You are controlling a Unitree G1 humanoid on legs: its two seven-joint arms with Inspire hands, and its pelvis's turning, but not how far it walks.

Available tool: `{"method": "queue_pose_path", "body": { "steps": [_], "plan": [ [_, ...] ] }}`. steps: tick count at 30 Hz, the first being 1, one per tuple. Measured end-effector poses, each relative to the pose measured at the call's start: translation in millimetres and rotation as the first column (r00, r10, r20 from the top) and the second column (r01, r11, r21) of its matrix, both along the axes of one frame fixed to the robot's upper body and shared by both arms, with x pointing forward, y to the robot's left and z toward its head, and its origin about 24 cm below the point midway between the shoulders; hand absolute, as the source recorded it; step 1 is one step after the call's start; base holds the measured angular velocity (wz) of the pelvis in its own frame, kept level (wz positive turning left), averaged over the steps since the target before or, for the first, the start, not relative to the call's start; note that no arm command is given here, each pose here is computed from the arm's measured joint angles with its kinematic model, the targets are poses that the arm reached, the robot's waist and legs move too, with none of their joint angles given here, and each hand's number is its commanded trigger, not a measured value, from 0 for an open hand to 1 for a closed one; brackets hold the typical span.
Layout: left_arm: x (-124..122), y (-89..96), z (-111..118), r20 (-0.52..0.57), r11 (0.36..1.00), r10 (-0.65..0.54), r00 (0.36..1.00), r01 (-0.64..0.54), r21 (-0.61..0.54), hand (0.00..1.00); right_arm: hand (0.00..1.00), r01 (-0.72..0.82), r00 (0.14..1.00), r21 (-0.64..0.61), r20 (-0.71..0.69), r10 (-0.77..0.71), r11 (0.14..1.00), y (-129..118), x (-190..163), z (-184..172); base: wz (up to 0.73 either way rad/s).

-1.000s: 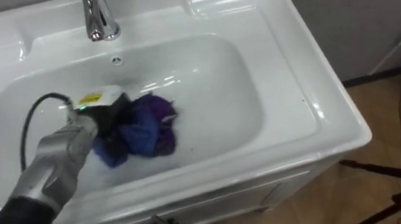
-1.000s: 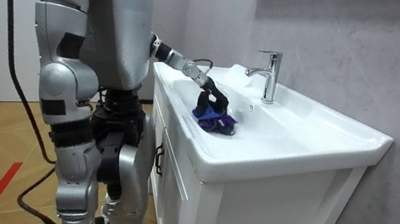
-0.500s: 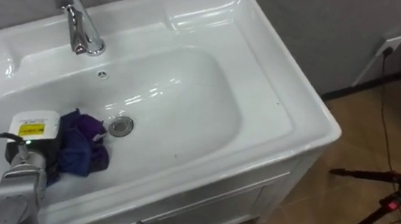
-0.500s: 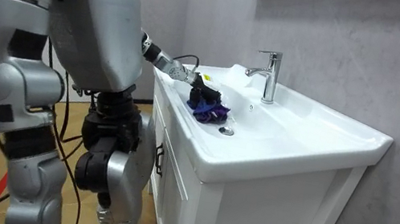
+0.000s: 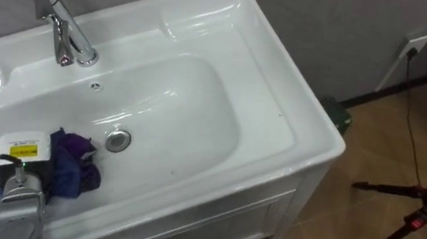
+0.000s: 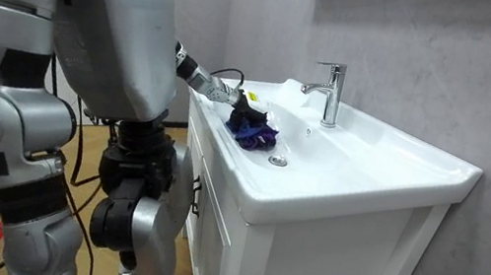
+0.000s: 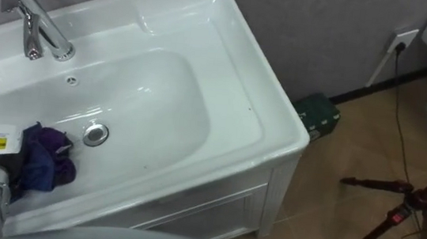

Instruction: Wipe basin

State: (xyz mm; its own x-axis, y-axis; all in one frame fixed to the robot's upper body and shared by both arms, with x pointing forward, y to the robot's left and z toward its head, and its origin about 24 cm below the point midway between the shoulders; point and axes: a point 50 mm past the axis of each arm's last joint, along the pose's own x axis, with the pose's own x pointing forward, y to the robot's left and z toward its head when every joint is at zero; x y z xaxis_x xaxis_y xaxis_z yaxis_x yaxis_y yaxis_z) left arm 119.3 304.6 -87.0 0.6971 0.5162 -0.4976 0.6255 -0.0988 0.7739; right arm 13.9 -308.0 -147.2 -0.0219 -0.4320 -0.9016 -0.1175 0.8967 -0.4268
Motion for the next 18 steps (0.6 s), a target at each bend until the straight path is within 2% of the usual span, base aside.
{"method": "queue_pose_path", "body": {
  "steps": [8, 14, 18],
  "plan": [
    [-2, 1.6, 0, 0.026, 1.0, 0.024, 0.999, -0.024, 0.01, 1.0, 0.0, 0.015, 1.0, -0.019, 0.009, -0.015, 1.0, -2, 1, 1, 0.02],
    [-3, 1.9, -1, 0.097, 0.998, 0.063, 0.993, -0.063, -0.012, 1.0, 0.0, 0.054, 0.996, -0.027, 0.079, -0.052, 0.998, -3, 11, 2, 0.04],
    [4, 5.4, 3, 0.189, 0.991, 0.119, 0.975, -0.106, -0.077, 1.0, 0.0, 0.078, 0.989, -0.018, 0.127, -0.075, 0.997, -2, 12, 2, 0.06]
  ]
}}
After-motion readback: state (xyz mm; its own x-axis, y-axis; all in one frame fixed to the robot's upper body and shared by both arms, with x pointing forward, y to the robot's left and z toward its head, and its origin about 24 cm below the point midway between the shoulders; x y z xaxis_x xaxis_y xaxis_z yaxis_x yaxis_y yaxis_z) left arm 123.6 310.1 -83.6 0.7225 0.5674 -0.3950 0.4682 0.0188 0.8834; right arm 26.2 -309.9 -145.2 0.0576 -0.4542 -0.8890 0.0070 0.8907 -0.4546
